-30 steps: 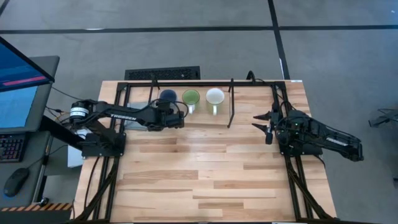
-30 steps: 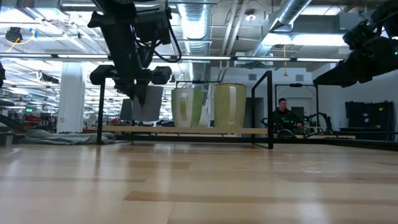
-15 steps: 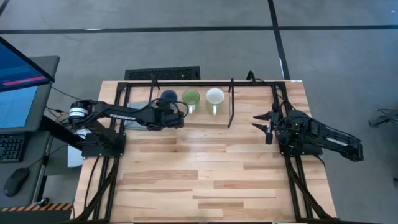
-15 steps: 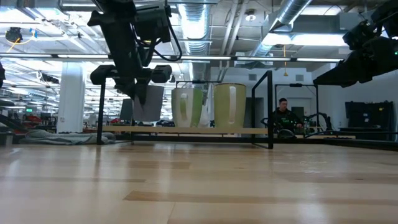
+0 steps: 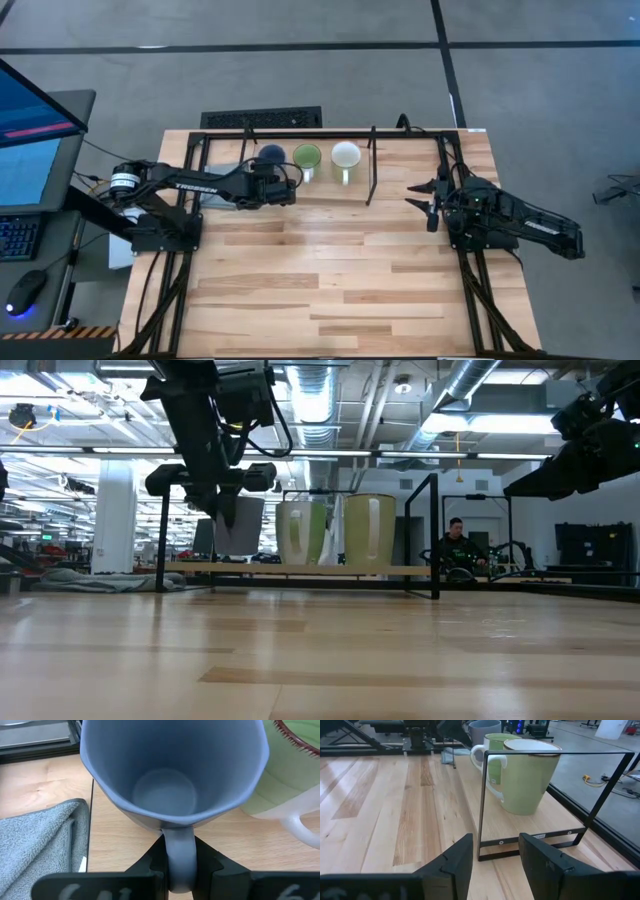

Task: Stack small to large cups/mugs on shelf
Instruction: Put the blue mug on the shelf

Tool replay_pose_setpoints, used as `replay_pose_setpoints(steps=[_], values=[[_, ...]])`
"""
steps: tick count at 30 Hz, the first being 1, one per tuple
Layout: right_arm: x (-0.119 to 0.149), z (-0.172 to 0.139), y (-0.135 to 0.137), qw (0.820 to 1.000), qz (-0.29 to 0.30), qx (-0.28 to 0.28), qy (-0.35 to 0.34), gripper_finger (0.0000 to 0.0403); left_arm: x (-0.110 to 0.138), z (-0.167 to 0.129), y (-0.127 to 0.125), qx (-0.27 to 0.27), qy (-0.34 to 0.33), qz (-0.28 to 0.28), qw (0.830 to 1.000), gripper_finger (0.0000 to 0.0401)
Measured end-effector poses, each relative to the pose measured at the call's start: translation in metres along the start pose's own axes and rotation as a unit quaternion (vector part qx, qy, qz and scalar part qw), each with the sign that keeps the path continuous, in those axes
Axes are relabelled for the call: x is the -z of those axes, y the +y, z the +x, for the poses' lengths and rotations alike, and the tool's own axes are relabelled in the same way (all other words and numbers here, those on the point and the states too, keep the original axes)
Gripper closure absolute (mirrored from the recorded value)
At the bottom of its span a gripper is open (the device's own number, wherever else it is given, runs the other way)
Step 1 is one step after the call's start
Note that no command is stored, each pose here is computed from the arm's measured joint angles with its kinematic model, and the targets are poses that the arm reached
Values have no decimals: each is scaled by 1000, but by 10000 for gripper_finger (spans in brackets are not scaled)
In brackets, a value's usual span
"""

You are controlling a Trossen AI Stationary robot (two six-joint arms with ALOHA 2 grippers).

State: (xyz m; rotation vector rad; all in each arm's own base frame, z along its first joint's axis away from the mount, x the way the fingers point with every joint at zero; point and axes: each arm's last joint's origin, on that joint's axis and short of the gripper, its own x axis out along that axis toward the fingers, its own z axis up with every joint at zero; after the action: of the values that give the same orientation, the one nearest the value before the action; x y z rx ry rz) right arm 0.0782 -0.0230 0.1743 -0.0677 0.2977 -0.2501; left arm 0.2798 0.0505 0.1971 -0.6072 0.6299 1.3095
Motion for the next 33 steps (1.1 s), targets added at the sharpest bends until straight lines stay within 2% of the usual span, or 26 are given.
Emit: replay_pose_setpoints(steps=[33], values=[[0, 0, 0, 1000, 0, -1, 0, 221, 1, 1, 1, -2, 8, -5, 1000, 374]])
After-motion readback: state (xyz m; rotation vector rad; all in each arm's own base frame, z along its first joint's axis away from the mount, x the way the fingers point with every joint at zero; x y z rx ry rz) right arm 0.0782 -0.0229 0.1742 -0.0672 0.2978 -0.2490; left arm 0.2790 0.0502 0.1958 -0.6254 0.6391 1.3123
